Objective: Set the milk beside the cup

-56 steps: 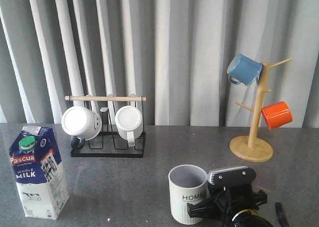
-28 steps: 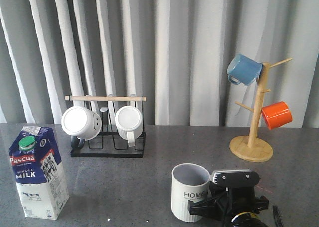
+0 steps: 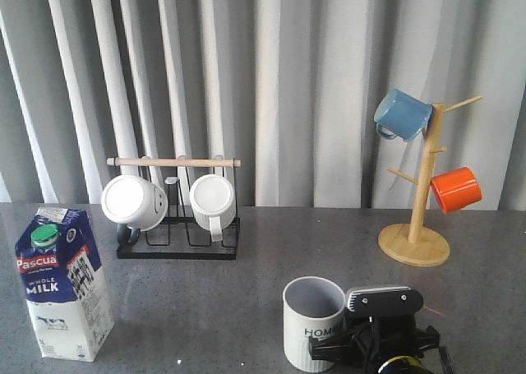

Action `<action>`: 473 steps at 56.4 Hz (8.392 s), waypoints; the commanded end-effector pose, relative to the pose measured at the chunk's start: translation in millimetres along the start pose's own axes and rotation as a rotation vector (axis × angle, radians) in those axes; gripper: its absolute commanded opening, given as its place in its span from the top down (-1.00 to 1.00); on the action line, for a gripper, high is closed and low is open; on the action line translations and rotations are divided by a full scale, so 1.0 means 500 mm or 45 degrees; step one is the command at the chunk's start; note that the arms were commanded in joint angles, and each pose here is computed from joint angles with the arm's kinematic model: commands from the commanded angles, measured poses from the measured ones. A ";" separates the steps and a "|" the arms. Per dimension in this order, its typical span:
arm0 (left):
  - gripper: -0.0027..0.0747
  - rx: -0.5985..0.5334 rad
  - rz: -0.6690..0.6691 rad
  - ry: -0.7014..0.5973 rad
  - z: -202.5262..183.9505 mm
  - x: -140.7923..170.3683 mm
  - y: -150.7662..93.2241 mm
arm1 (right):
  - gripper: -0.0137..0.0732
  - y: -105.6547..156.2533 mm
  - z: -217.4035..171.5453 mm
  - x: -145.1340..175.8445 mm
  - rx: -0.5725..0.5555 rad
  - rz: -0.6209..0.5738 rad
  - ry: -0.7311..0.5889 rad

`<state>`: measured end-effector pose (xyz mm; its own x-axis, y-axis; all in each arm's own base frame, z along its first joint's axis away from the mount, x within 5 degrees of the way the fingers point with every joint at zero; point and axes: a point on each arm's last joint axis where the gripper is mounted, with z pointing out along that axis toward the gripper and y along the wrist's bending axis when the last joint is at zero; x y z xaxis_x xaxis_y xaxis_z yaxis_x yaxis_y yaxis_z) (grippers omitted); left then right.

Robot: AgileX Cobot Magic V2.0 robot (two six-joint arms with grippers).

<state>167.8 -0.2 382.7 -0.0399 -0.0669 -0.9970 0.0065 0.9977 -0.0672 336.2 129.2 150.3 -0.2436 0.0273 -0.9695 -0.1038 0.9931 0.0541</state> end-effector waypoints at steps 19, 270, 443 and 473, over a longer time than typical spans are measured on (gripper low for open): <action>-0.39 -0.002 -0.023 -0.151 -0.007 -0.041 -0.001 | 0.00 0.000 -0.017 -0.035 -0.020 -0.031 -0.115; 0.28 0.091 -0.276 -0.046 0.141 -0.066 -0.038 | 0.70 -0.200 -0.382 -0.361 0.056 -0.072 -0.413; -0.23 0.075 -0.114 0.251 0.278 0.186 -0.497 | 0.70 -0.200 -0.382 -0.360 0.056 -0.072 -0.412; -0.91 0.141 -0.041 0.161 0.274 0.161 -0.501 | 0.70 -0.200 -0.382 -0.360 0.056 -0.072 -0.412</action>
<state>305.0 -261.8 277.4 -0.2659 -0.0561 -0.9624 0.0964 0.9918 -0.0844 209.1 1.9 345.5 -0.0275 -0.0006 -0.9996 -0.0469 0.9989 0.0007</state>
